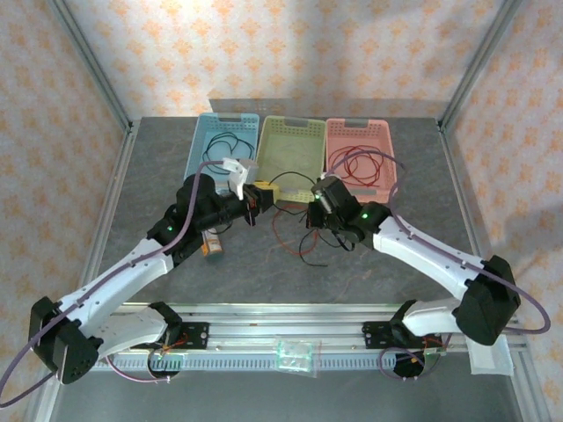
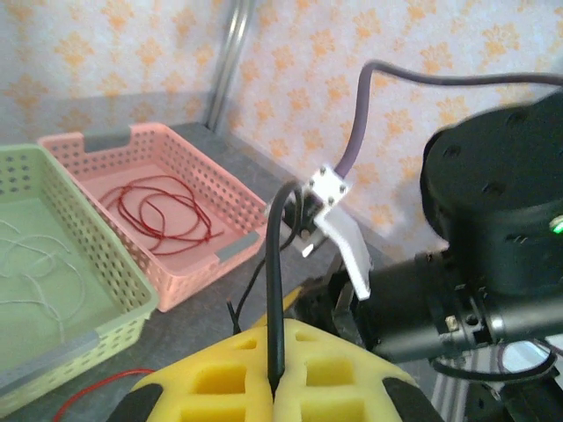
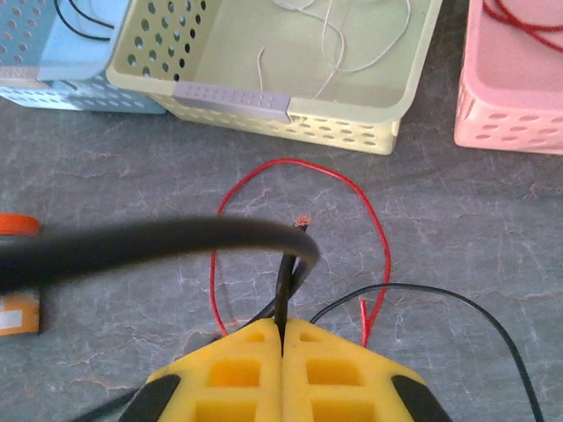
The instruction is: Untangle the cables
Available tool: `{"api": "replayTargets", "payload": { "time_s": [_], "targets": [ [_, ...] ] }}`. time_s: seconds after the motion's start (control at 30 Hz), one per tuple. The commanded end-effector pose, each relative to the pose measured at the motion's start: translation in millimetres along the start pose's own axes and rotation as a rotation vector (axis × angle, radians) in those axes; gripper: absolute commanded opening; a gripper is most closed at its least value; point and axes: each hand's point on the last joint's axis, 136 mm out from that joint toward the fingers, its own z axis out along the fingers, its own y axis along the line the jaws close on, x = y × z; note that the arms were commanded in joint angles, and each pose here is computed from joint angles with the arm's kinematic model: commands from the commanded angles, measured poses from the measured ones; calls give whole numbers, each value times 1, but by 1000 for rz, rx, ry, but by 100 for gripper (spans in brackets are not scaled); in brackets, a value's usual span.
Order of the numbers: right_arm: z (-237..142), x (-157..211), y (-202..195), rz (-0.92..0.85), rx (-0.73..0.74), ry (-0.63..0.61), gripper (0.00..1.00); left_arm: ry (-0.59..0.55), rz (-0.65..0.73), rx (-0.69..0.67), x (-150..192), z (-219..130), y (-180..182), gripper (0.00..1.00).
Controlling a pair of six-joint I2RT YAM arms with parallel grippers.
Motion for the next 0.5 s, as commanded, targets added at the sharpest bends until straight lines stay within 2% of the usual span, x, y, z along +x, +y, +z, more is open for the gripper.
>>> {"api": "replayTargets", "payload": {
  "time_s": [0.0, 0.47],
  "targets": [
    [11, 7, -5, 28, 11, 14, 0, -56, 36, -83, -26, -16, 3, 0],
    [41, 36, -16, 89, 38, 93, 0, -162, 89, -293, -71, -65, 17, 0]
  ]
}}
